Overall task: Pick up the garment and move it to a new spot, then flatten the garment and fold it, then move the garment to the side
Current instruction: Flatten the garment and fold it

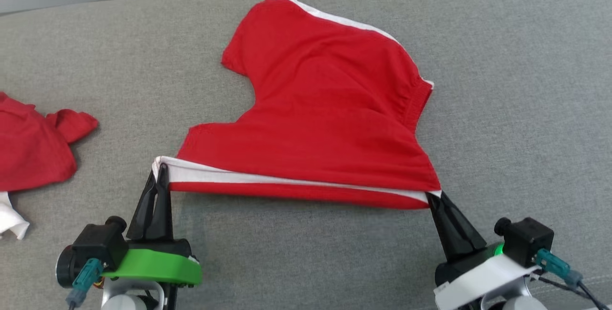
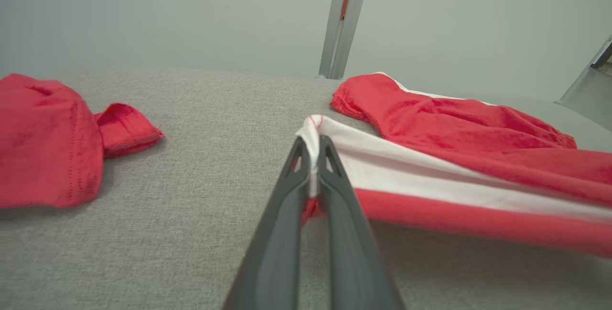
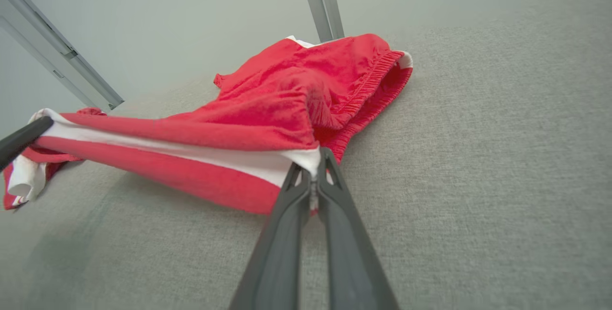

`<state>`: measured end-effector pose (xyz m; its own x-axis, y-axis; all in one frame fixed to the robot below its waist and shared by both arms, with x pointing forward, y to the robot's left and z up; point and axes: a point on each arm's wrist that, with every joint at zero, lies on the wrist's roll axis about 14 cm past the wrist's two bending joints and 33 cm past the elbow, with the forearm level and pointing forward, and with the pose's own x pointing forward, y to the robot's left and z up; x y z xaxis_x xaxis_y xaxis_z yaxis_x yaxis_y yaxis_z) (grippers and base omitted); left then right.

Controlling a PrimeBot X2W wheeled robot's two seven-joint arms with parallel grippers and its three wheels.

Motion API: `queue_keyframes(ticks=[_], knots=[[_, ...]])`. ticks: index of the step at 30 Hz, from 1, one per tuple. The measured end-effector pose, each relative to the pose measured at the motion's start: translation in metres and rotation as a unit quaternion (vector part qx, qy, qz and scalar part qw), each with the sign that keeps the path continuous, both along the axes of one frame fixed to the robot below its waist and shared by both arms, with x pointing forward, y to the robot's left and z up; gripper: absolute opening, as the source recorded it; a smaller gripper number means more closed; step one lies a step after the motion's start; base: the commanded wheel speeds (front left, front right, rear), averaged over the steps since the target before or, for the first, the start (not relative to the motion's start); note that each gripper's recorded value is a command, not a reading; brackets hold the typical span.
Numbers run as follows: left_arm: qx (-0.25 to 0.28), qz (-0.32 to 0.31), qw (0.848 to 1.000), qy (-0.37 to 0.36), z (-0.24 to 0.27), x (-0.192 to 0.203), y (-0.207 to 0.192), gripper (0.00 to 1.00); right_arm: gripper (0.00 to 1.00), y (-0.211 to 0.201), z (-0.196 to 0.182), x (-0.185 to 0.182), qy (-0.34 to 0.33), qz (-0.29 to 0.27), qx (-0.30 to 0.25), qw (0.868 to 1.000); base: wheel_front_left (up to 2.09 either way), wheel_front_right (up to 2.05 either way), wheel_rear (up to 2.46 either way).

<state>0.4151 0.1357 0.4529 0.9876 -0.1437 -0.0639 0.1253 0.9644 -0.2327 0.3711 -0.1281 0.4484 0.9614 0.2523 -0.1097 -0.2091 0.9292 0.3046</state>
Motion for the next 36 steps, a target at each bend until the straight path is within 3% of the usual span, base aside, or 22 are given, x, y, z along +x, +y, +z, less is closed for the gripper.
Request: queue_keyframes(ticks=[4,10,19,28,36], knots=[[0.002,-0.002,1.0,-0.013,0.02,-0.007,-0.001,0.0,0.0,0.001,0.005,-0.018,0.015,-0.003,0.002,1.0,0.0,0.0,0.0],[0.005,-0.025,0.999,-0.021,0.032,0.003,-0.012,0.0,0.0,-0.009,0.012,-0.012,0.018,-0.015,-0.004,1.0,0.0,0.0,0.0],[0.025,-0.097,0.994,-0.048,0.049,0.091,-0.05,0.0,0.0,-0.033,0.026,0.058,-0.005,-0.046,-0.011,0.999,0.0,0.0,0.0],[0.067,-0.154,0.986,0.018,0.005,0.185,-0.086,0.0,0.0,-0.04,0.001,0.129,0.02,-0.055,0.002,0.998,0.0,0.0,0.0],[0.077,-0.18,0.979,0.059,-0.039,0.233,-0.116,0.0,0.0,-0.052,-0.021,0.151,0.023,-0.079,0.019,0.996,0.0,0.0,0.0]])
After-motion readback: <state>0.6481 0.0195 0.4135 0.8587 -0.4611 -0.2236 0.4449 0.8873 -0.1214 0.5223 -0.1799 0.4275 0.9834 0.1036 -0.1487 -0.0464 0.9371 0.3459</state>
